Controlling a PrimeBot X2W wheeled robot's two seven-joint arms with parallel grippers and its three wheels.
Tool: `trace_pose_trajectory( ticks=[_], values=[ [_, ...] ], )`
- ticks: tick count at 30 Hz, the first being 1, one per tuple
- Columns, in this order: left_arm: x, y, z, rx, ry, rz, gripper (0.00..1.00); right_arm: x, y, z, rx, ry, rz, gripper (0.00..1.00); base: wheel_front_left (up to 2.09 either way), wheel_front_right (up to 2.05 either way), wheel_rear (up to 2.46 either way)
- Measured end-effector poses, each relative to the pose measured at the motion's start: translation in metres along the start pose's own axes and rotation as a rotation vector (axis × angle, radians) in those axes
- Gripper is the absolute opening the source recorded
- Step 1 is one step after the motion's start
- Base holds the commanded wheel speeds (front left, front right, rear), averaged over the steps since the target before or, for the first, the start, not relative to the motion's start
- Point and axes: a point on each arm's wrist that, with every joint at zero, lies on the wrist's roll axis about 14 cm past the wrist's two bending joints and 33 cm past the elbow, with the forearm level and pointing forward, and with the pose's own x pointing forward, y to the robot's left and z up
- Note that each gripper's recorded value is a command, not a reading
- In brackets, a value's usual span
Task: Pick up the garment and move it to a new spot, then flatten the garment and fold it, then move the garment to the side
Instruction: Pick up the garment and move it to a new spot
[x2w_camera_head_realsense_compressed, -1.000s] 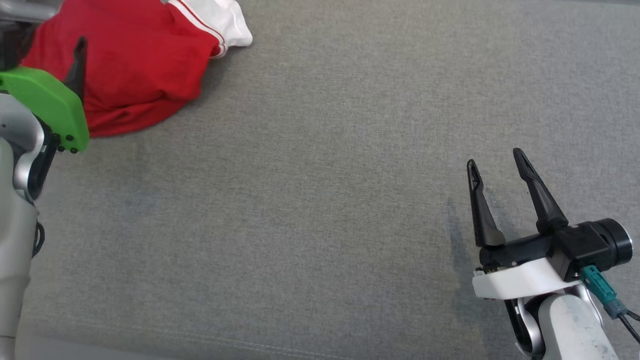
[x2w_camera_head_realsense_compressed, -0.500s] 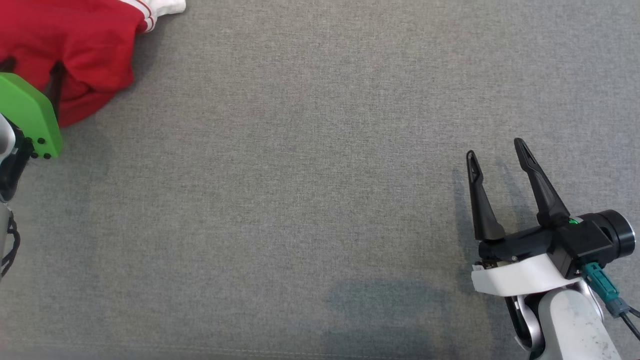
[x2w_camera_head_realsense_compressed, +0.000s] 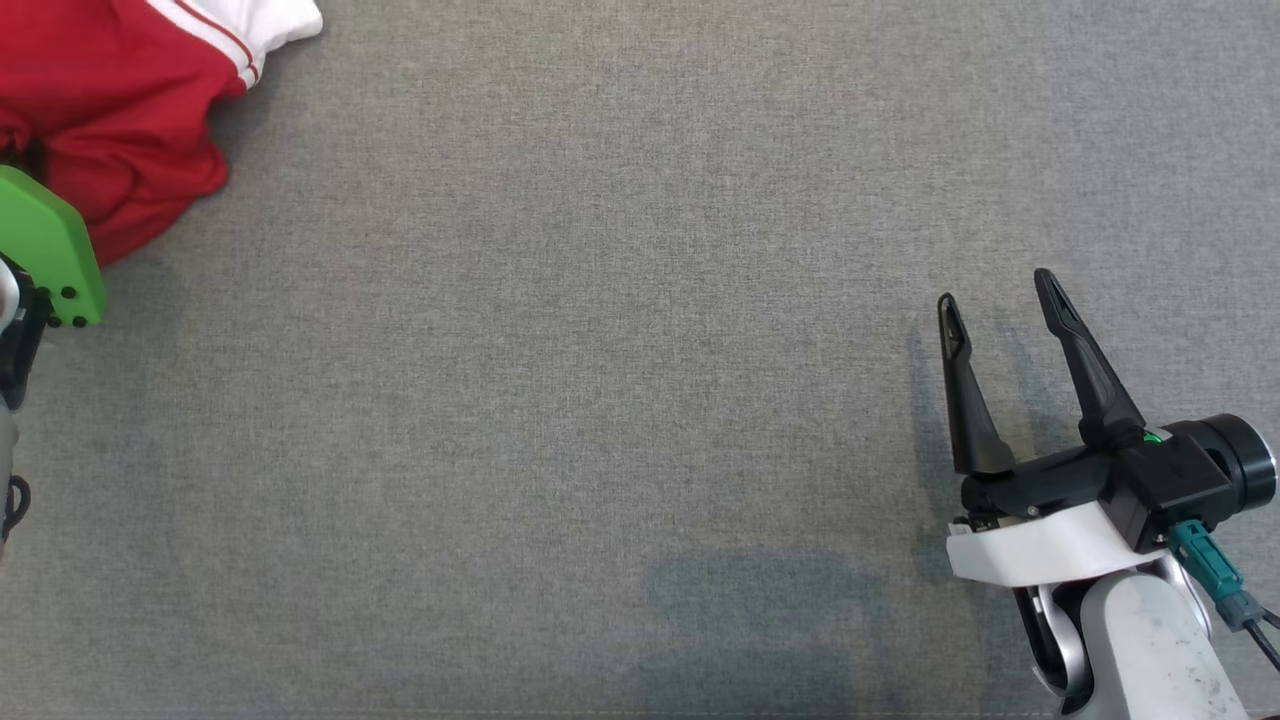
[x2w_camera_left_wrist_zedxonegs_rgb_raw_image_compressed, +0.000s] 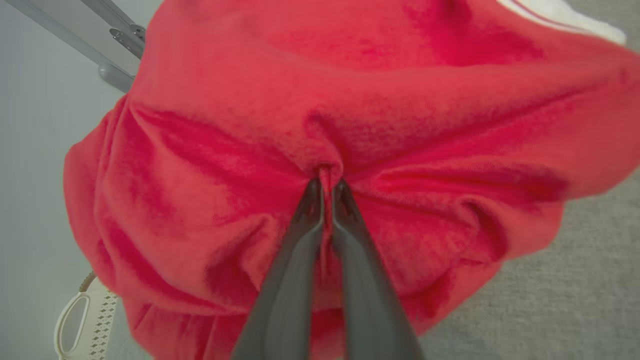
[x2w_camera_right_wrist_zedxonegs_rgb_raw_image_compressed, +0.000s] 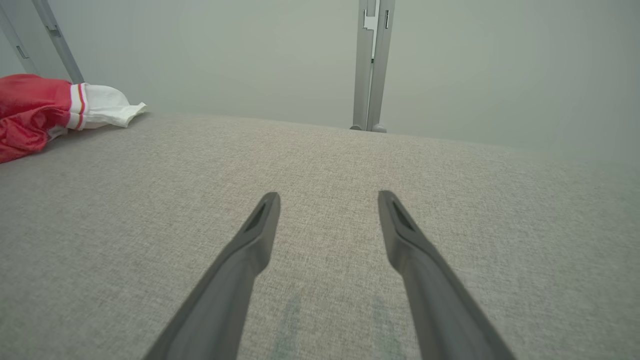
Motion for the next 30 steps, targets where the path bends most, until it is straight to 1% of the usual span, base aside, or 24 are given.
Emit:
trace_pose_trajectory(
  ticks=[4,10,15,21,26,30],
  values=[
    [-0.004,0.005,0.006,0.014,-0.018,0.007,0.00,-0.001,-0.001,0.005,-0.001,-0.009,-0.005,1.00,0.00,0.00,0.00],
    [-0.020,0.018,0.040,0.068,-0.121,0.022,0.00,-0.002,0.004,0.016,0.012,-0.035,0.005,1.00,0.00,0.00,0.00],
    [-0.045,0.036,0.076,0.102,-0.233,0.052,0.00,-0.005,0.013,0.031,0.029,-0.067,0.025,1.00,0.00,0.00,0.00],
    [-0.079,0.046,0.112,0.151,-0.334,0.065,0.00,-0.014,0.020,0.053,0.050,-0.112,0.034,1.00,0.00,0.00,0.00],
    [-0.111,0.039,0.149,0.208,-0.433,0.050,0.00,-0.026,0.021,0.072,0.058,-0.150,0.028,1.00,0.00,0.00,0.00],
    [-0.137,0.018,0.181,0.254,-0.526,0.005,0.00,-0.040,0.018,0.086,0.062,-0.181,0.010,1.00,0.00,0.00,0.00]
  ],
)
